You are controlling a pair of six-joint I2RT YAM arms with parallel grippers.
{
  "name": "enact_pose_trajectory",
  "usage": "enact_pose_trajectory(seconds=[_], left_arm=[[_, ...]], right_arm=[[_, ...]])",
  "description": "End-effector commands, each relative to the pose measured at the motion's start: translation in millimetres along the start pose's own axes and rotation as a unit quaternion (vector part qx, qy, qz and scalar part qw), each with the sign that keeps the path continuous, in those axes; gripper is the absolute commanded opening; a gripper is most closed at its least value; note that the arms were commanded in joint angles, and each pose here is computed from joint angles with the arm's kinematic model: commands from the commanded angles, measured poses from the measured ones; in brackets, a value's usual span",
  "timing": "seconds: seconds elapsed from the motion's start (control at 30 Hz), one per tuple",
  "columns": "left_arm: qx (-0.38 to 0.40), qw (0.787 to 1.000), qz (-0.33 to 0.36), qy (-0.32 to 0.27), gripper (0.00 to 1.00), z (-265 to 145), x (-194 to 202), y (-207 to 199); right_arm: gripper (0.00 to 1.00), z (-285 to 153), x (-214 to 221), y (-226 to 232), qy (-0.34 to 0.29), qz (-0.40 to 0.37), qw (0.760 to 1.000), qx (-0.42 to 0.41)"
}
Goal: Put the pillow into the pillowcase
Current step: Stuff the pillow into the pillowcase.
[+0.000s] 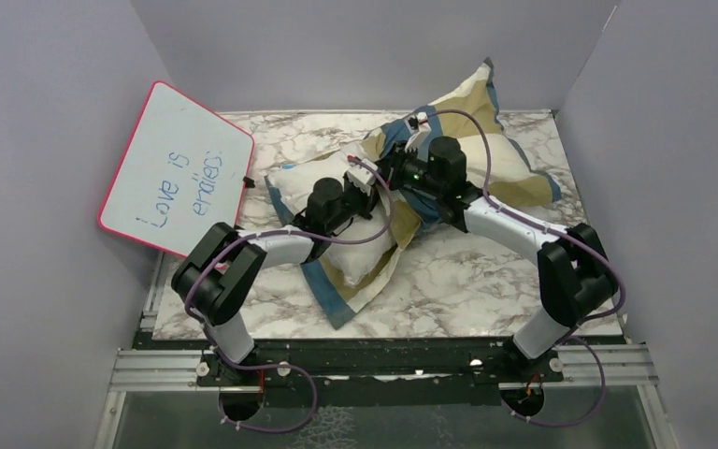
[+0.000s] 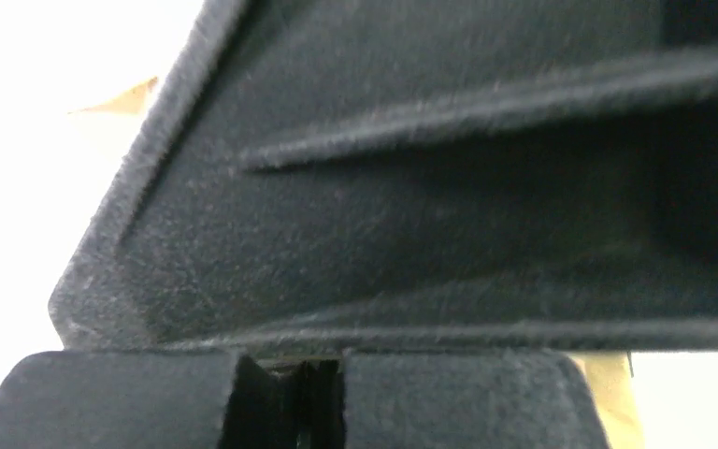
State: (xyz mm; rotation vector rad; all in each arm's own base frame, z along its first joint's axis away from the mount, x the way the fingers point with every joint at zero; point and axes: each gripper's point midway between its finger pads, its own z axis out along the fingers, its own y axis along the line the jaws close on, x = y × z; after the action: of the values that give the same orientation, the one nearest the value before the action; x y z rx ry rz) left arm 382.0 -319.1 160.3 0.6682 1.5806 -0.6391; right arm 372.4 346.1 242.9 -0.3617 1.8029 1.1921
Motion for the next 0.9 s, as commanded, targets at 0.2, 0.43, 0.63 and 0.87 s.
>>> enact_pose_trajectory(seconds=[0.2, 0.43, 0.63, 0.87], left_arm=[[0.002, 0.990, -0.096, -0.108, 0.22, -5, -58, -20], [-0.096, 0.968, -0.229, -0.018, 0.65, -75, -68, 43], [-0.210, 0.943, -0.256, 0.027, 0.76, -124, -76, 89], [-0.255, 0.886, -0.386, 0.043, 0.72, -168, -48, 134]], right_arm=[[0.17, -16, -37, 19, -0.098, -0.013, 0.993, 0.068], [0.60, -57, -19, -9, 0.023, -0.130, 0.979, 0.157], [0.74, -64, -20, 28, 0.054, -0.140, 0.984, 0.095], [0.77, -41, 10, 54, 0.107, -0.192, 0.972, 0.088]])
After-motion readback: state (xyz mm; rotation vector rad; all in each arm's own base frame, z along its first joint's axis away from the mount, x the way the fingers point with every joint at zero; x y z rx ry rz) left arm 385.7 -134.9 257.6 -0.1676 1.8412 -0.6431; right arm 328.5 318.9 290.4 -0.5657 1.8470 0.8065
